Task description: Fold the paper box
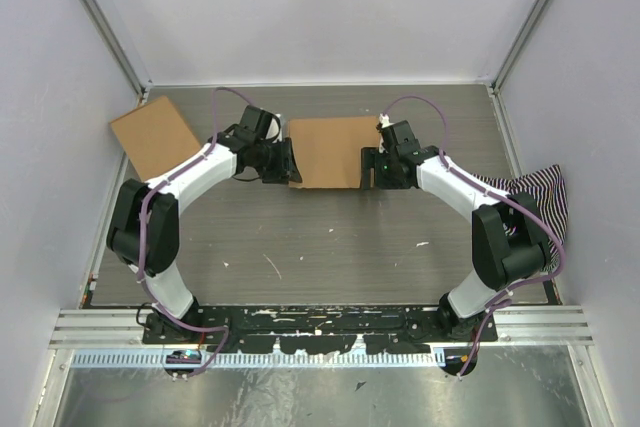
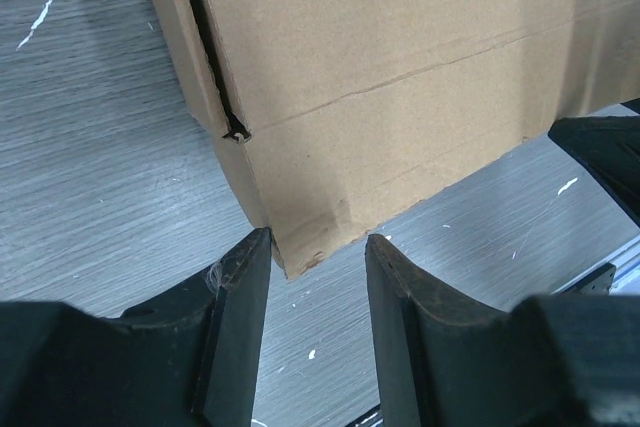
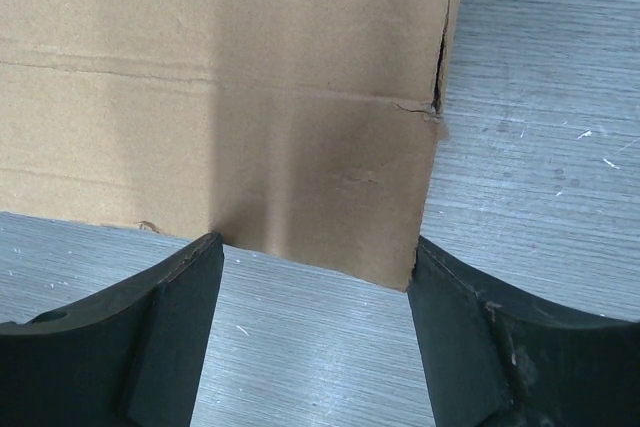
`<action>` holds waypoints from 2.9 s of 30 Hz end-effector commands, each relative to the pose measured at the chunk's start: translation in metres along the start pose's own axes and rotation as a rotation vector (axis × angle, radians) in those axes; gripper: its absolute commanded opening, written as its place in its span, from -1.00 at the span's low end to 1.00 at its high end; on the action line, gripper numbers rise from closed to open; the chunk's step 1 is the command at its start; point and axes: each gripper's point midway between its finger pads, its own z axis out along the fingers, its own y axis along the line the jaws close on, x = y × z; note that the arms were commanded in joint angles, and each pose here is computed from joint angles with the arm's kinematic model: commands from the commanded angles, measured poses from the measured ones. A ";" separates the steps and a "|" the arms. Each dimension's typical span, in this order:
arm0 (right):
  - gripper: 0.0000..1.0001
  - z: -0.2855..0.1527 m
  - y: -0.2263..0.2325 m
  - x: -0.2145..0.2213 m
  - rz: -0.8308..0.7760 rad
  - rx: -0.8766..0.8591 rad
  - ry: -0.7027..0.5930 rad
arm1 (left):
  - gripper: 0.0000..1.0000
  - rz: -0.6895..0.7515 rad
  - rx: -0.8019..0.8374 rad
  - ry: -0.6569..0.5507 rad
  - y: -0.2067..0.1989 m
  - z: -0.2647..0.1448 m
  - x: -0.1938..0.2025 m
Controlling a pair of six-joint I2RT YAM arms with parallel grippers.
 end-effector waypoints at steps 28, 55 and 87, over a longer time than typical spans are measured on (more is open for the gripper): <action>0.51 0.027 -0.024 -0.013 0.002 0.131 -0.085 | -0.04 -0.017 -0.092 -0.070 0.038 0.038 -0.011; -0.98 0.037 -0.016 -0.022 0.135 0.109 -0.116 | -0.01 0.055 0.182 -0.204 -0.091 0.076 -0.121; -0.98 0.081 0.062 -0.104 0.166 -0.221 -0.408 | -0.29 0.133 0.243 0.278 -0.075 0.126 0.002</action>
